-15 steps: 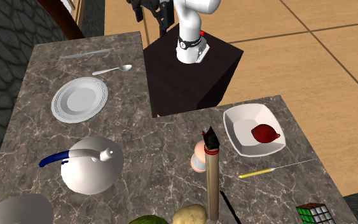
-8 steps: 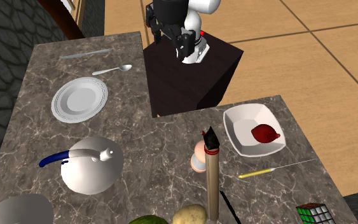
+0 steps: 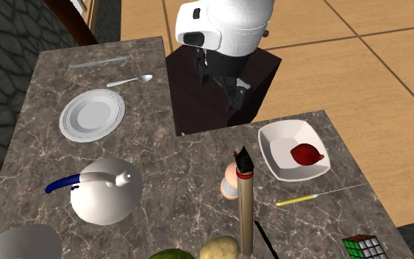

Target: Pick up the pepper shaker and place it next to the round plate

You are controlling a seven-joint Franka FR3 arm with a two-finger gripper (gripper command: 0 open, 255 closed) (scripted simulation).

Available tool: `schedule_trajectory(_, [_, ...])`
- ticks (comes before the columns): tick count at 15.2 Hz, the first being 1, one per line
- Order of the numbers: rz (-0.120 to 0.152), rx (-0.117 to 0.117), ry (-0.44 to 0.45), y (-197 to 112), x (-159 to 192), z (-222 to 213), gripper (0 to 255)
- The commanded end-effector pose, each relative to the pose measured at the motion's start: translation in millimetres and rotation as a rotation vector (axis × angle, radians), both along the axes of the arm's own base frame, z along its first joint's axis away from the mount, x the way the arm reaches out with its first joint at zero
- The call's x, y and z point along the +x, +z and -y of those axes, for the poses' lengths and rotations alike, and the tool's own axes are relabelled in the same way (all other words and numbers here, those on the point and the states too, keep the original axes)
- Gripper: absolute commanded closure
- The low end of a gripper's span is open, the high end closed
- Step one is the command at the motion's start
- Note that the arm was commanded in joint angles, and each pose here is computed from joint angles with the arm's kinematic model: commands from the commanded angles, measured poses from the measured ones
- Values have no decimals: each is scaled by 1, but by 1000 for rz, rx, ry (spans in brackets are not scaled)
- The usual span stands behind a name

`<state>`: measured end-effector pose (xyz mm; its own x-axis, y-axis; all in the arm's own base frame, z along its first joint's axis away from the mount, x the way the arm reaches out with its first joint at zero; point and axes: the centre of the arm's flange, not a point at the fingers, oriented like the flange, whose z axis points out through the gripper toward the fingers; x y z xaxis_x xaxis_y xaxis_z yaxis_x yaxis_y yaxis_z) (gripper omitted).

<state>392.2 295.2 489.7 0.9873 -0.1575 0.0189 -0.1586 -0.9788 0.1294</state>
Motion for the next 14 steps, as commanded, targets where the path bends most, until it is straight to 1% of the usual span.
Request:
schedule_trajectory(1, [3, -3, -27, -6, 7, -23, 0])
schedule_trajectory(14, [20, -31, -166, -57, 81, -169, 0])
